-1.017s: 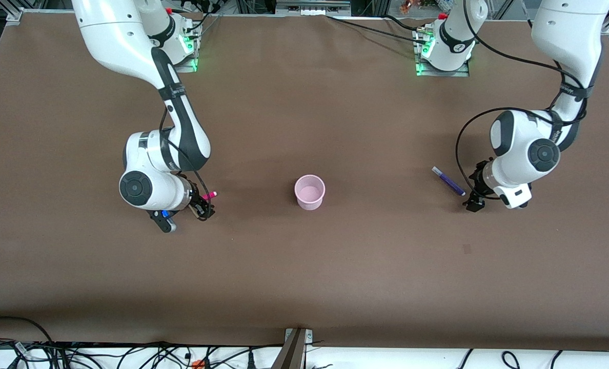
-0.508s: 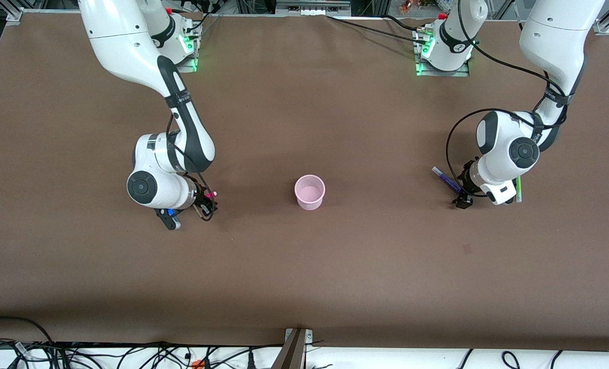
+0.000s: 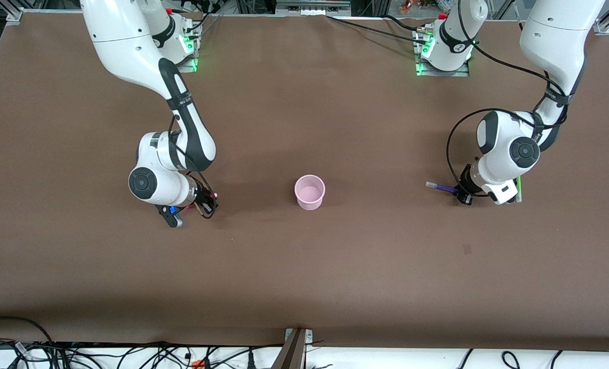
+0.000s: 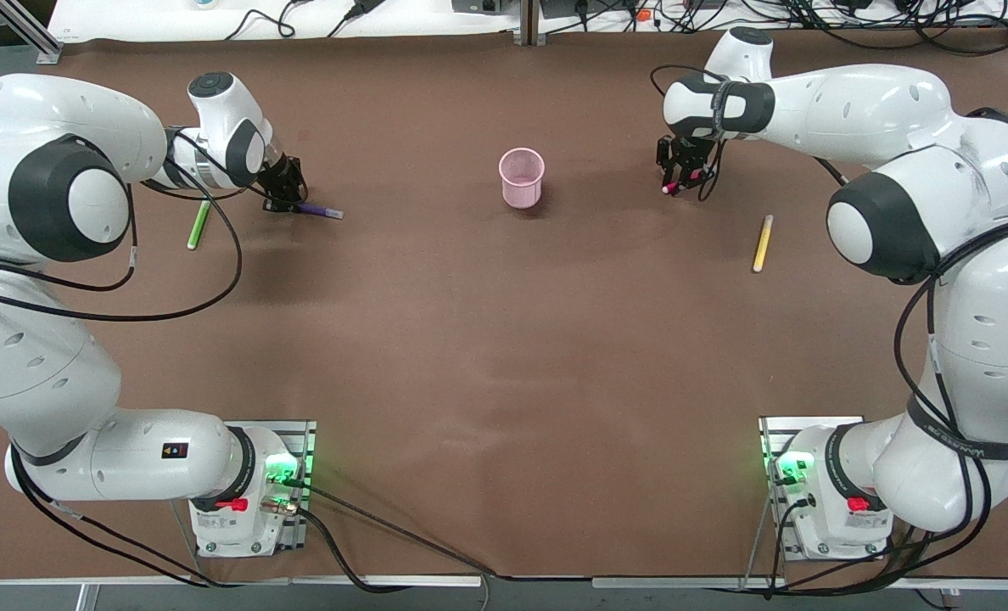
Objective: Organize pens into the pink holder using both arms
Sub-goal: 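Grasp the blue pen with the left gripper while the right gripper lifts the pink pen, then carry the pink pen over the cup while the left gripper lifts the blue pen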
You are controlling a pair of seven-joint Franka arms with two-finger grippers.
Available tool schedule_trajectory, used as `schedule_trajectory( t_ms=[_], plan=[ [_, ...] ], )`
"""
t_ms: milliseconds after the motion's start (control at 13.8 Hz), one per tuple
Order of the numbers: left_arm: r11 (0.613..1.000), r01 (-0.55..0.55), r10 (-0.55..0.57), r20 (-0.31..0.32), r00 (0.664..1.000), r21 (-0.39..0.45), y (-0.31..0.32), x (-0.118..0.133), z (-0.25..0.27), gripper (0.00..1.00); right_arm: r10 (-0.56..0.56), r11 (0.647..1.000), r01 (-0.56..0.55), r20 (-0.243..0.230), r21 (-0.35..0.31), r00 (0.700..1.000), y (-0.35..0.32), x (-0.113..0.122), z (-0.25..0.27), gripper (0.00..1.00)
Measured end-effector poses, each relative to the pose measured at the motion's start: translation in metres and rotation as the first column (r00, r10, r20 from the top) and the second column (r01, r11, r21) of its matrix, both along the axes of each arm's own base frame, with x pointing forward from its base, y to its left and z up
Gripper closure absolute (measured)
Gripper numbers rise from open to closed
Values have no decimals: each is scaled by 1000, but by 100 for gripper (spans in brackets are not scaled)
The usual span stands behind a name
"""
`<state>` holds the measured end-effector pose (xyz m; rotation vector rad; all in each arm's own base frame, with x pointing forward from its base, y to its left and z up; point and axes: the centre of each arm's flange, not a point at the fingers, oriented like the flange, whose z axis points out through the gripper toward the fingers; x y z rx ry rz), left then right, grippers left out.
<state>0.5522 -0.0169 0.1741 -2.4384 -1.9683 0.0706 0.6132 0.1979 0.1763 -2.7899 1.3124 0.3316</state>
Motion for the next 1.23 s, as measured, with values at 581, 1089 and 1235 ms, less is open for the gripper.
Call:
schedule_trajectory(
  t_ms=[581,1089,1235],
  plan=[
    [999,41,-41,95,995,1,-21,34,157,82,29,999,-29,-3,19,1000,15,-6,2,82],
    [991,133,-131,149,980,-7,-134,53,271,82,68,975,-29,-172,220,983,70,-5,101,82],
    [994,104,-111,181,977,46,-183,46,278,82,60,949,6,-196,316,979,84,-2,127,82]
  ],
)
